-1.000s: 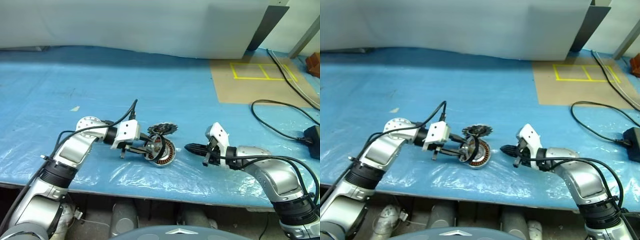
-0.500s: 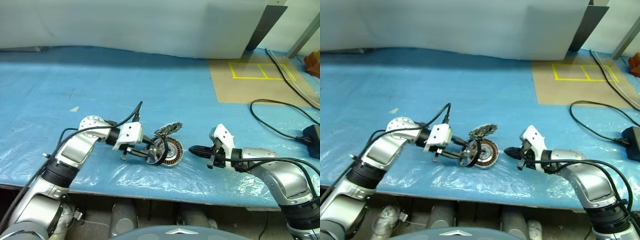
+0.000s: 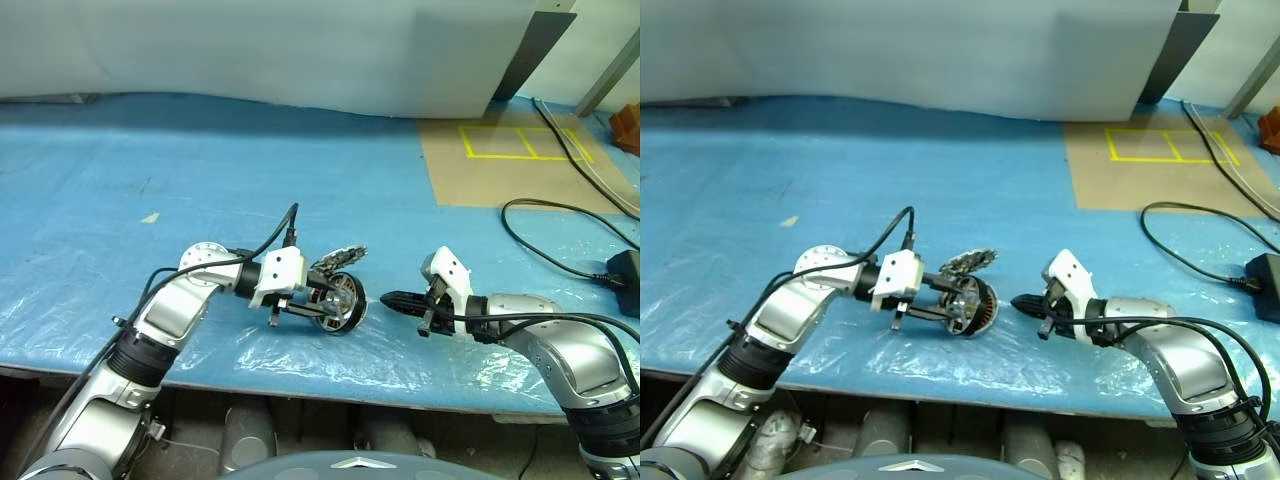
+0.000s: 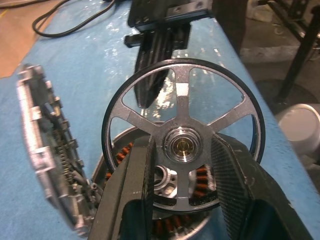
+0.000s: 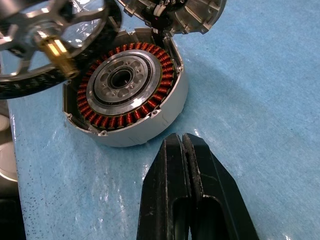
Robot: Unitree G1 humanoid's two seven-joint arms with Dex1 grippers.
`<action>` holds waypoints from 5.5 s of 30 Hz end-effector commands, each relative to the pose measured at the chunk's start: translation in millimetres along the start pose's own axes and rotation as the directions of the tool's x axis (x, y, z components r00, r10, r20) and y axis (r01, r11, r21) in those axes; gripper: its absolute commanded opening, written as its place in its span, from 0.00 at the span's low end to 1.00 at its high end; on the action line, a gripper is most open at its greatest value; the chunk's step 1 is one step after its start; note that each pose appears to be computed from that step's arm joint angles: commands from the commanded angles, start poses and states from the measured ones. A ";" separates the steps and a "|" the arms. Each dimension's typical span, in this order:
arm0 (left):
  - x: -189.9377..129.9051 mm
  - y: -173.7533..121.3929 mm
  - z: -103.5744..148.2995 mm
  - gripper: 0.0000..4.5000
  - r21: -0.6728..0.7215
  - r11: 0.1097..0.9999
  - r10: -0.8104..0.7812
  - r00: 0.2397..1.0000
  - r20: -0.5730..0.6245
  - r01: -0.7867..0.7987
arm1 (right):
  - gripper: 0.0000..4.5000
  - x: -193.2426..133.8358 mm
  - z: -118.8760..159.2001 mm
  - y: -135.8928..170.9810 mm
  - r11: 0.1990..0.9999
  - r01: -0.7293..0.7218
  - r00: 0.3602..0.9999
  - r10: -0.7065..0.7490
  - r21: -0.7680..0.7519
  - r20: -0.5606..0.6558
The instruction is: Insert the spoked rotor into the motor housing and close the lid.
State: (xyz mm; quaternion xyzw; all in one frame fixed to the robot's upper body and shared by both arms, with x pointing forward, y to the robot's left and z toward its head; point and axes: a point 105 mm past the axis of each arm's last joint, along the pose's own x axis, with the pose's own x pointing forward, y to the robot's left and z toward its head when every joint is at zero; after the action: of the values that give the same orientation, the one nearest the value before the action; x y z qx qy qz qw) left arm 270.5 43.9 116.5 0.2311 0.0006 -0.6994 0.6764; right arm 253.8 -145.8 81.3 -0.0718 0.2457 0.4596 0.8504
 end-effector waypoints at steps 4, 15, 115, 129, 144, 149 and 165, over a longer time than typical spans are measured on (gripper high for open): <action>3.1 4.2 -2.5 0.33 0.070 0.997 0.015 0.999 -0.036 -0.013 | 0.00 -2.9 5.2 9.1 1.000 -0.012 1.000 0.013 -0.020 0.011; -11.1 -3.7 -5.8 0.33 0.102 0.992 -0.059 0.993 -0.103 0.069 | 0.00 -3.9 4.2 8.5 1.000 0.000 1.000 0.001 -0.013 0.006; -67.8 -28.6 -28.6 0.74 -0.166 0.913 0.356 0.927 -0.120 -0.373 | 0.00 64.8 18.4 23.4 0.910 -0.381 0.925 0.375 -0.161 -0.065; -70.3 -14.9 -27.8 0.74 -0.155 0.897 0.401 0.910 -0.105 -0.414 | 0.00 -6.0 58.0 -7.4 0.953 -0.302 0.945 0.298 0.013 0.134; -79.9 8.6 -30.5 0.74 -0.108 0.888 0.434 0.892 -0.124 -0.447 | 0.00 34.1 102.9 -19.8 0.955 -0.280 0.925 0.295 -0.093 0.241; -83.4 11.5 -27.6 0.74 -0.107 0.886 0.440 0.891 -0.111 -0.451 | 0.00 39.1 94.2 8.2 0.898 -0.421 0.886 0.438 -0.130 0.150; -76.2 -7.5 -32.9 0.74 -0.134 0.900 0.400 0.908 -0.125 -0.415 | 0.00 70.3 11.9 30.7 0.861 -0.498 0.865 0.486 -0.104 -0.124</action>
State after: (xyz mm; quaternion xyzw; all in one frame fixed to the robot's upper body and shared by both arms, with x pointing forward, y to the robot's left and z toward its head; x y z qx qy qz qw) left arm 274.5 129.4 100.3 0.1972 0.0574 -0.5261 0.8253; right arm 265.0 -64.4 84.0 -0.0759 0.2224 0.6966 0.6779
